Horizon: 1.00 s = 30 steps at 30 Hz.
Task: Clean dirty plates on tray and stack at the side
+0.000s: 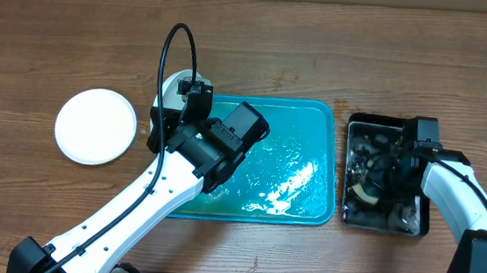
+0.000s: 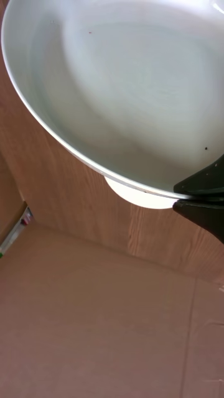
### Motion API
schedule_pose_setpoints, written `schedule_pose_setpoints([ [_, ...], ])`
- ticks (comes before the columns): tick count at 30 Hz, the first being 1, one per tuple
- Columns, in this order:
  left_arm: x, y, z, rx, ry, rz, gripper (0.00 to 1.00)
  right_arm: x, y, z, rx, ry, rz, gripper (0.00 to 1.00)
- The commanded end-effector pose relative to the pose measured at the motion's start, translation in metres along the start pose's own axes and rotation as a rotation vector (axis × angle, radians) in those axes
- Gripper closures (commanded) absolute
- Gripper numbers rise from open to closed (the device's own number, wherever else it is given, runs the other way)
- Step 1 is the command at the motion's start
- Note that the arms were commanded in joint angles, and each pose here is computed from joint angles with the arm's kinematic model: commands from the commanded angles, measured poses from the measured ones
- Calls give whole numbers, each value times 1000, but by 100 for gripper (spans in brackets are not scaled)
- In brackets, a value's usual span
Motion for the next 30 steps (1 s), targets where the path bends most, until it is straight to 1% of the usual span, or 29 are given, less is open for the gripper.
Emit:
schedule_pose_setpoints([
  [1,-8,4,6,-18,37,-26,96,5,-2,8,-56,162,27,96],
  [3,-8,4,7,-19,39,-26,96,2,0,-19,197,-82,-44,96],
  [4,-8,4,7,-18,39,-26,96,3,2,-27,258,-196,-68,96],
  [5,-8,4,7,-18,40,-26,96,3,2,-26,239,-224,-57,96],
  [6,-8,4,6,-18,40,-26,96,3,0,-17,153,-182,-24,96],
  [8,-8,4,7,-18,47,-26,96,4,-1,13,-132,102,48,96],
  [9,-8,4,7,-18,51,-26,96,7,0,21,-199,199,63,96],
  [10,-8,4,6,-18,51,-26,96,7,-1,17,-150,192,53,96],
  [11,-8,4,7,-18,50,-26,96,5,-2,7,-44,107,29,96],
  [13,-8,4,7,-18,50,-26,96,4,0,-17,175,-156,-34,96],
  [14,-8,4,7,-18,50,-26,96,5,0,-18,185,-209,-36,96],
  [15,-8,4,7,-18,50,-26,96,4,-1,-10,109,-145,-10,96],
  [17,-8,4,7,-18,51,-26,96,8,1,26,-235,257,63,96],
  [18,-8,4,6,-18,51,-26,96,11,3,31,-301,361,73,96],
  [19,-8,4,6,-18,51,-26,96,9,1,27,-251,328,62,96],
  [22,-8,4,6,-18,50,-26,96,2,-1,-11,116,-111,-21,96],
  [23,-8,4,7,-18,50,-26,96,4,0,-15,153,-203,-26,96],
  [24,-8,4,7,-18,50,-26,96,6,0,-14,136,-219,-10,96],
  [25,-8,4,7,-18,50,-26,96,6,-1,-7,71,-148,14,96],
  [26,-8,4,7,-18,51,-26,96,7,-1,6,-51,13,47,96],
  [27,-8,4,6,-18,52,-26,96,9,-1,15,-132,137,68,96],
  [28,-8,4,6,-18,55,-26,96,10,-1,13,-114,173,69,96],
  [30,-8,4,6,-17,58,-26,95,8,-1,-11,119,-64,15,96],
])
Point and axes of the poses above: each gripper's point midway between its finger pads, its own y axis back along the fingers, its own z axis along the line the jaws close on, x = y × z, the point moved 8 cm from there along y, back along the fingers, and after that the axes turned 1 degree about -y, right-handed, at the moved point
